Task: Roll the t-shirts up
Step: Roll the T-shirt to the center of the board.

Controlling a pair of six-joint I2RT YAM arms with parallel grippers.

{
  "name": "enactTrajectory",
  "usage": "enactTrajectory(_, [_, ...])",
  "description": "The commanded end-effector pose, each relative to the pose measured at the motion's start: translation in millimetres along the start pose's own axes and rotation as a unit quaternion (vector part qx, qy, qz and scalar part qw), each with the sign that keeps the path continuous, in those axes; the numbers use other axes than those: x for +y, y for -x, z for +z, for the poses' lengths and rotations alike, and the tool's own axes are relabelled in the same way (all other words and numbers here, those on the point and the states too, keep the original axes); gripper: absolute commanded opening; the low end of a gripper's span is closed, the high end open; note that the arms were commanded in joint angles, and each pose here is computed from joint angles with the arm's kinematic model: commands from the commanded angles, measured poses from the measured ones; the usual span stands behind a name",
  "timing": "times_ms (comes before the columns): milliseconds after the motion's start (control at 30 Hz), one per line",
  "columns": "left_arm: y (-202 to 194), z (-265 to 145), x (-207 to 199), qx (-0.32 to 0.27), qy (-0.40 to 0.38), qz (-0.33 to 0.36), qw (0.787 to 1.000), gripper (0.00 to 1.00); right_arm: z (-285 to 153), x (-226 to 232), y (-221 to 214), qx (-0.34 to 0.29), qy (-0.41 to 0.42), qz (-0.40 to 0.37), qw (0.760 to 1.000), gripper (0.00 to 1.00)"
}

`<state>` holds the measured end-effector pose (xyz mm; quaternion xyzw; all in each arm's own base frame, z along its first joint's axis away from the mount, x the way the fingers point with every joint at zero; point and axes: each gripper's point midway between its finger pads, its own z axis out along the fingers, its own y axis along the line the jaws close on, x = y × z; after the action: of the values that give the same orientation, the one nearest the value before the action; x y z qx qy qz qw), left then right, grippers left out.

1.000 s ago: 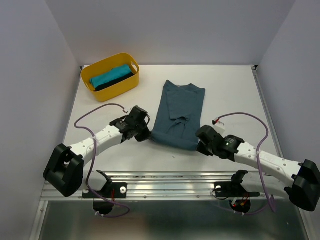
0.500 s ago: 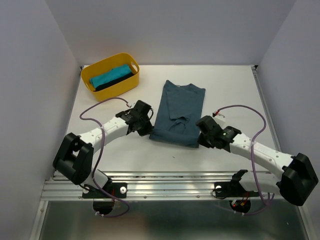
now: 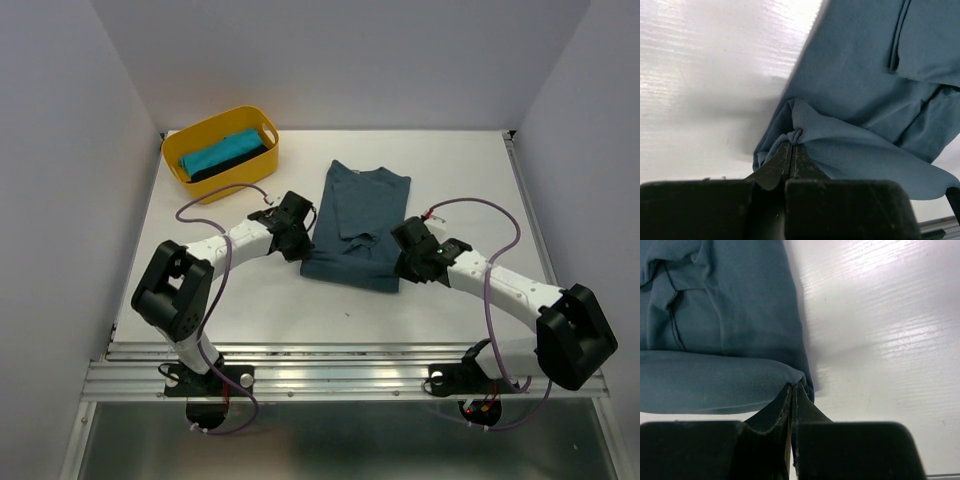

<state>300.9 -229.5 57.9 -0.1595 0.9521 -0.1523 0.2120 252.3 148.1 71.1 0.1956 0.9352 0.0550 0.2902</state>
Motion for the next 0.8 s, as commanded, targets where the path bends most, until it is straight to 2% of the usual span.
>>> enactTrajectory(0, [26,2,-2,-0.04,0.009,0.018,0.999,0.0,5,7,25,-0.03,-0.001,-0.012,0.999,0.04])
enactTrajectory(67, [27,5,-4,-0.04,0.007,0.023,0.999,0.12,9,7,27,-0.031,-0.005,-0.011,0.999,0.06])
enactTrajectory(100, [28,7,-5,-0.039,0.006,0.023,0.999,0.18,14,3,28,-0.03,-0.012,-0.012,0.999,0.12])
enactTrajectory(133, [28,8,-6,-0.039,0.005,0.025,0.999,0.31,17,1,31,-0.033,-0.016,-0.007,0.999,0.17])
enactTrajectory(200, [29,4,-8,-0.043,-0.002,0.026,0.999,0.45,22,-2,31,-0.031,-0.024,-0.01,0.999,0.22])
enactTrajectory(233, [32,1,-10,-0.048,-0.008,0.024,0.999,0.51,24,-6,37,-0.039,-0.031,-0.01,0.999,0.27])
enactTrajectory(433, [46,-39,-22,-0.098,-0.022,0.036,0.994,0.62,29,1,49,-0.041,-0.024,-0.02,0.999,0.31])
enactTrajectory(567, [44,-71,-25,-0.123,-0.027,0.047,0.991,0.62,34,7,45,-0.032,-0.015,-0.02,0.999,0.31])
enactTrajectory(700, [30,-74,-26,-0.107,-0.045,0.051,0.992,0.61,35,9,44,-0.029,-0.01,-0.017,0.999,0.32])
enactTrajectory(767, [24,-69,-27,-0.093,-0.049,0.055,0.993,0.58,29,12,47,-0.033,0.0,-0.012,0.999,0.33])
